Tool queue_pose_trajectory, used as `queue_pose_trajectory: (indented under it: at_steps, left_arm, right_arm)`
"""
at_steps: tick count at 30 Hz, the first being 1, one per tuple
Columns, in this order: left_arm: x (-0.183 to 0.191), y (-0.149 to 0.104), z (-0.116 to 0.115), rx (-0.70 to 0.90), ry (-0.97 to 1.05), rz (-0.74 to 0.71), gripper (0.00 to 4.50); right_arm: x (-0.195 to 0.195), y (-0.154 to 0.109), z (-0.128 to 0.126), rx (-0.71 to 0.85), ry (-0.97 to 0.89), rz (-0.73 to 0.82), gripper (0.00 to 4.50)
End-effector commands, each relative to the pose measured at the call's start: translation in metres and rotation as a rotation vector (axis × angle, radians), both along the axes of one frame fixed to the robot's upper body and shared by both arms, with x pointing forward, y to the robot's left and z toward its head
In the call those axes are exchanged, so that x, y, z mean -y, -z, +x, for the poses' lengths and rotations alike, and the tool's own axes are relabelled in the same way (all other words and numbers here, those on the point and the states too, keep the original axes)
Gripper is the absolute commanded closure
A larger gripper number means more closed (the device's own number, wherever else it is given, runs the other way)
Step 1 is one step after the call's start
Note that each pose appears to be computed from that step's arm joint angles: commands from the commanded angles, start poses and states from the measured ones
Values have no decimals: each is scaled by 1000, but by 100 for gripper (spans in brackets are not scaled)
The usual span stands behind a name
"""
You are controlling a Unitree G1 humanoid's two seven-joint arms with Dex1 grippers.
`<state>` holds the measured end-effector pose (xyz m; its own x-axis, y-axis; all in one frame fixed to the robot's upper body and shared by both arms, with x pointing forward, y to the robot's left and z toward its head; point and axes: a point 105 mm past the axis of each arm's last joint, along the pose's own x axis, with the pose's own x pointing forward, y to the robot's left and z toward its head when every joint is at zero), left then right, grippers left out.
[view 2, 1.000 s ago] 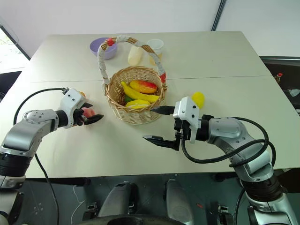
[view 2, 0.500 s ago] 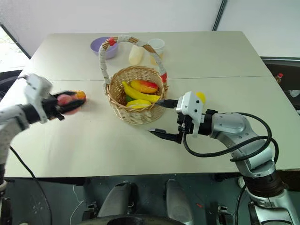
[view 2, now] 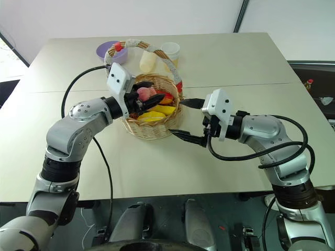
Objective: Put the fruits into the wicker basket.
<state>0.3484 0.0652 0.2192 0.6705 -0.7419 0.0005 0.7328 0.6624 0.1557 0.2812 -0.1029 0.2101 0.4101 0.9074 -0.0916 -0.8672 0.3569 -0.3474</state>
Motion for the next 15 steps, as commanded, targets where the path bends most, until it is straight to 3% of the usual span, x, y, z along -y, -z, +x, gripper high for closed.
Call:
queue_pose_trajectory:
  at_steps: [1, 3, 7, 12, 15]
  left_arm:
    - [-10, -24, -4, 81, 4, -53, 3]
    - [-17, -34, -9, 104, 18, -92, 3]
    - [-79, -53, -31, 99, -26, -243, 3]
    - [-164, -30, -44, 33, -328, -166, 3]
    - [-209, -8, -30, -41, -613, -100, 3]
  right_arm:
    - [-2, -11, -6, 54, -1, 20, 0]
    - [-1, -11, -6, 55, 5, 21, 0]
    - [-1, -12, -7, 60, 6, 20, 0]
    - [-7, -14, -8, 65, -25, 22, 0]
    - [-12, -14, -7, 63, -55, 26, 0]
